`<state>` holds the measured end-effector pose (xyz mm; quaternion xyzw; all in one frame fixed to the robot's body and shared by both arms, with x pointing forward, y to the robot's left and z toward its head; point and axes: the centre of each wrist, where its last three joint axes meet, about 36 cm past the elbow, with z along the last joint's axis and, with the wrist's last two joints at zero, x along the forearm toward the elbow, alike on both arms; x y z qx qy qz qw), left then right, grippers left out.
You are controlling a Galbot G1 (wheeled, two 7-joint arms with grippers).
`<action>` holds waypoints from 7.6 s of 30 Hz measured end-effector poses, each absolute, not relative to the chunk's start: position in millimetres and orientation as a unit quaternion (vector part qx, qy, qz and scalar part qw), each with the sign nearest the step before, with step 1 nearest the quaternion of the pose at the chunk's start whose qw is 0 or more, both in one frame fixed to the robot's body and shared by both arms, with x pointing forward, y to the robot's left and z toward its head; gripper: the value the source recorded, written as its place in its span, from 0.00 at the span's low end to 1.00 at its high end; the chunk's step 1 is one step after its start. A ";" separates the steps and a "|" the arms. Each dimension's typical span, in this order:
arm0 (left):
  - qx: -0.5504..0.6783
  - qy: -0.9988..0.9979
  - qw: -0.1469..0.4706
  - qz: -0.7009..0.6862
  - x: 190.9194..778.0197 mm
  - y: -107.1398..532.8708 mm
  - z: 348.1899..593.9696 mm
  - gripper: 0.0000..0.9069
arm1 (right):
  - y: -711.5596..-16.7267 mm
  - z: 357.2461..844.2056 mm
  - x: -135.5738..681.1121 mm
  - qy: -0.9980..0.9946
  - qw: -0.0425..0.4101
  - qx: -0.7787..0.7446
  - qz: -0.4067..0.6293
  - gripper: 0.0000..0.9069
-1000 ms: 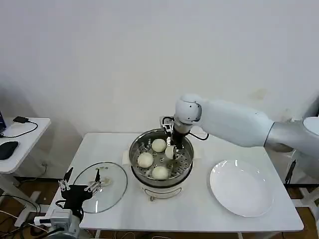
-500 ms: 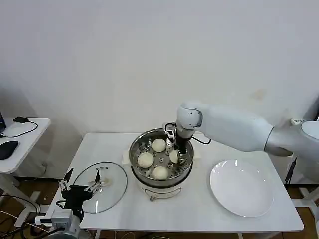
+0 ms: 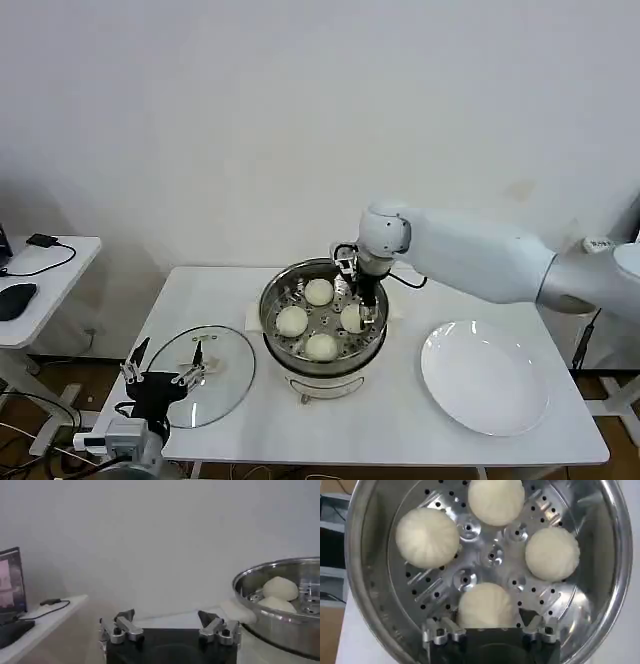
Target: Take steamed baozi put them in steamer then cover it.
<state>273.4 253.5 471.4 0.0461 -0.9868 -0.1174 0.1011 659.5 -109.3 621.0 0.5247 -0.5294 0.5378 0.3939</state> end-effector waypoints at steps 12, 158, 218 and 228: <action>0.036 -0.988 0.094 -0.114 278.8 254.5 468.7 1.00 | -167.8 729.1 645.4 -0.647 0.280 0.511 0.492 1.00; 0.031 -0.733 0.094 -0.673 385.9 296.1 245.1 0.00 | -334.1 372.2 262.4 -0.996 0.036 -0.014 0.081 1.00; 0.174 -0.677 0.037 -0.714 368.6 208.6 435.5 0.00 | -305.0 391.8 278.2 -0.998 0.044 -0.032 0.021 1.00; 0.128 -0.694 0.006 -0.708 377.6 149.8 453.3 0.00 | -298.4 392.5 275.0 -0.998 0.053 -0.035 0.019 1.00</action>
